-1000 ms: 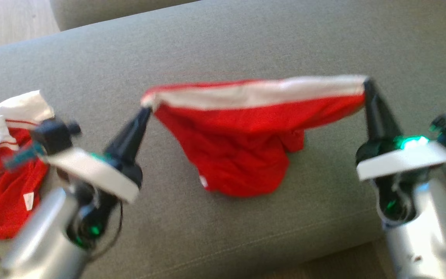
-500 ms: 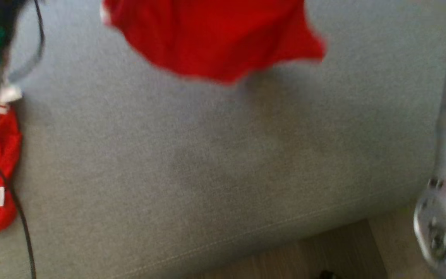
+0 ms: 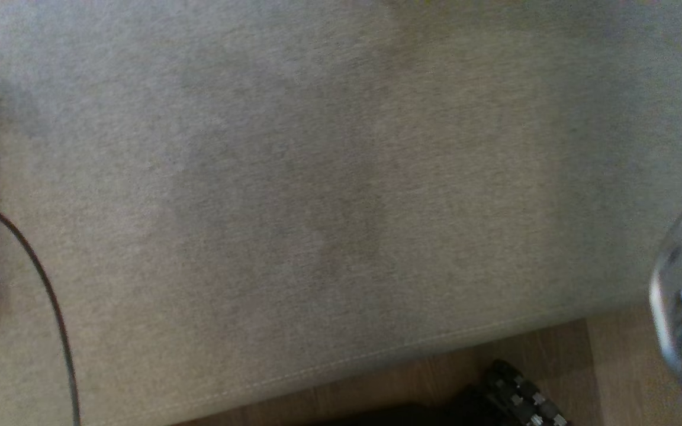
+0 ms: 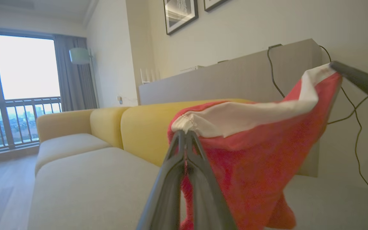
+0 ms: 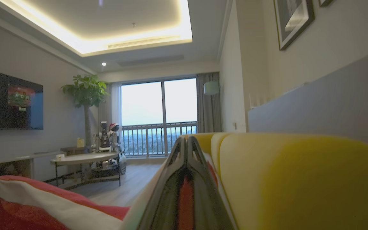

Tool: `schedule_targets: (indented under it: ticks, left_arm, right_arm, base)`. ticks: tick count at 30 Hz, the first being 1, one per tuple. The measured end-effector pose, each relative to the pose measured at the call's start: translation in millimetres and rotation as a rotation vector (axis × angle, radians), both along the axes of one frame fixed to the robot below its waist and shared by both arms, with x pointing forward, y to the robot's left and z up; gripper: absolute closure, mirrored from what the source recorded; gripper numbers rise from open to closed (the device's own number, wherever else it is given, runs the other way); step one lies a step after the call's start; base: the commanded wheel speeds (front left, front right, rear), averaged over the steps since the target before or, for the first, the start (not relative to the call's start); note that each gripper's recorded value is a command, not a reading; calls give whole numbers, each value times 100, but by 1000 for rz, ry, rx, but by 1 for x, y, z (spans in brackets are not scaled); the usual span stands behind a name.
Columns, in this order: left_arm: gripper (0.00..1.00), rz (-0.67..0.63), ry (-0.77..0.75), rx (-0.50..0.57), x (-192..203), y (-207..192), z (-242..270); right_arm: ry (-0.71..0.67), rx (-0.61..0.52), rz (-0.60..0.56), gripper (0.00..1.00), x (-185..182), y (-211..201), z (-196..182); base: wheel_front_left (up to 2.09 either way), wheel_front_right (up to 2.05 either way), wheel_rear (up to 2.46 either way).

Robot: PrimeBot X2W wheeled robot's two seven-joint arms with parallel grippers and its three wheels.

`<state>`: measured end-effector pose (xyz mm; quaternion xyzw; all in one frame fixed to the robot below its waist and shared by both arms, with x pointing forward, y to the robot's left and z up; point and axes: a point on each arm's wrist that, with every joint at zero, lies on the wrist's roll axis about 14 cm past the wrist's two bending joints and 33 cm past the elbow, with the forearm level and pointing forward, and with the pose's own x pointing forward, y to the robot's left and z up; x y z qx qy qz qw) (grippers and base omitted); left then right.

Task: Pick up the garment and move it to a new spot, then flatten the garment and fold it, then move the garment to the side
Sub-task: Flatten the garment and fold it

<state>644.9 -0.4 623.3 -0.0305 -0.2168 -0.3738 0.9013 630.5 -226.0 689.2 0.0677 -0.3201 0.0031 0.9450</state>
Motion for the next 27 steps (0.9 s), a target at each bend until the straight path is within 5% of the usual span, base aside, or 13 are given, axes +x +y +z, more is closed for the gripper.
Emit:
schedule_targets:
  ticks: [4, 7, 13, 20, 27]
  left_arm:
    - [100, -32, 169, 90, -35, 8, -87]
    - [100, -71, 260, 114, -72, 10, -121]
    - [100, -119, 328, 159, -128, 14, -144]
    - [100, -155, 455, 238, -214, 28, -176]
    - [100, -132, 492, 235, -259, 41, -171]
  right_arm:
    - [263, 27, 44, 100, -8, 15, -113]
    - [385, 36, 29, 100, -37, 9, -157]
    - [517, 57, -5, 100, -93, -3, -189]
    - [776, 183, -73, 100, -200, -26, -246]
    - [830, 250, -100, 100, -258, -33, -243]
  base:
    - [0, 0, 0]
    - [0, 0, 0]
    - [0, 0, 0]
    - [0, 0, 0]
    - [0, 0, 0]
